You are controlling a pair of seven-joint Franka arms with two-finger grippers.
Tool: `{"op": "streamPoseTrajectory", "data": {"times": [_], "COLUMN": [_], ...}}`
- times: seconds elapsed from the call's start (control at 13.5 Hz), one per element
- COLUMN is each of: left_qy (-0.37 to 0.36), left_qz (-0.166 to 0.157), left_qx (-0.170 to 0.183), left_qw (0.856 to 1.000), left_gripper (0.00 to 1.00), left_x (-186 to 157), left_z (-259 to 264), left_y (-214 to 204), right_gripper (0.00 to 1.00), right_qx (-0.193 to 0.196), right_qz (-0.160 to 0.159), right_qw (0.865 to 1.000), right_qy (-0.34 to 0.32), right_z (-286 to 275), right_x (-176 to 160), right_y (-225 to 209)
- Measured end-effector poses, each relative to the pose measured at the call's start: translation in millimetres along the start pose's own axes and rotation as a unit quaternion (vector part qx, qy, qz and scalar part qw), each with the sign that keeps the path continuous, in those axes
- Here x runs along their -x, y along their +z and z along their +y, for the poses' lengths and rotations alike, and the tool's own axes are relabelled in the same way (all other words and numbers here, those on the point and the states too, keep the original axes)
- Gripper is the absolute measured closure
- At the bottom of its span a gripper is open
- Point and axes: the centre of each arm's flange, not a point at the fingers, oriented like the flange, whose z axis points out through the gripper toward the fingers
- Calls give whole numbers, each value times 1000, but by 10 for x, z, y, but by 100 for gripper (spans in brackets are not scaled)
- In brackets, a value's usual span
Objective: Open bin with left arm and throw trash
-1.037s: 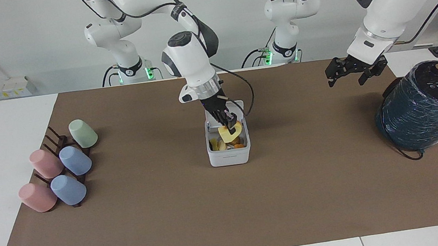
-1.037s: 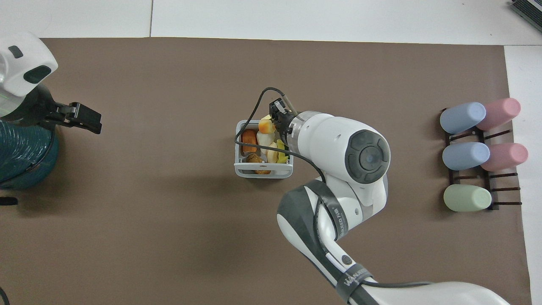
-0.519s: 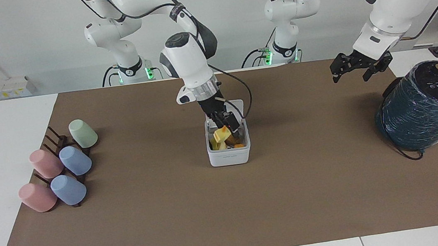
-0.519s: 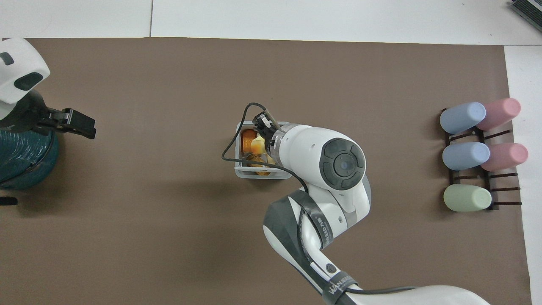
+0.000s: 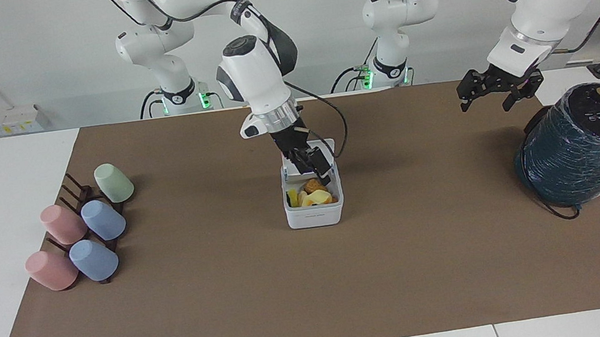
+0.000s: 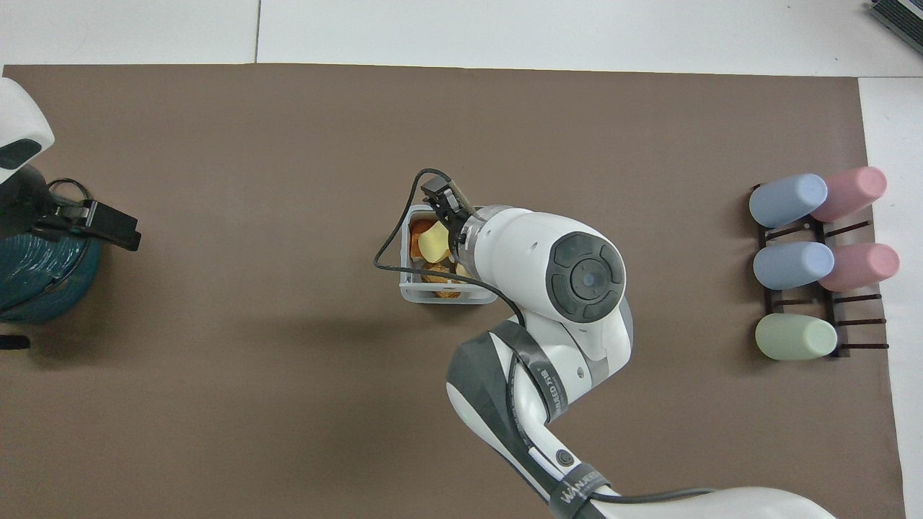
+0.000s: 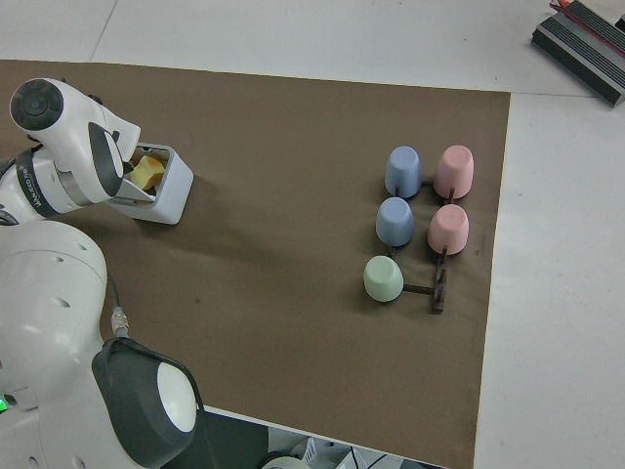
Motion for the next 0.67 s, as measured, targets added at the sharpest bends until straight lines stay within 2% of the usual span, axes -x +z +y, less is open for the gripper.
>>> {"op": "streamPoseTrajectory", "data": {"times": [0.15, 0.3, 0.52, 0.67], "left_qy": [2, 3, 4, 4], "left_qz": [18, 20, 22, 25], "left_qx": [-2, -3, -3, -3], "left_qw": [1000, 1000, 1000, 1000], "left_gripper": [0, 0, 0, 0], "left_x": [-55, -66, -65, -64], "left_z": [16, 24, 36, 36], "left_y": [52, 90, 83, 68], "right_gripper": [0, 0, 0, 0], "right_qx": [34, 78, 155, 173], "right_qz": [3, 2, -23, -36], "right_qw": [999, 994, 974, 959], "right_qy": [-34, -81, -163, -220], "right_z": [78, 287, 752, 959], "right_x": [-238, -539, -1079, -1404], "right_y": [-295, -640, -1220, -1475]}}
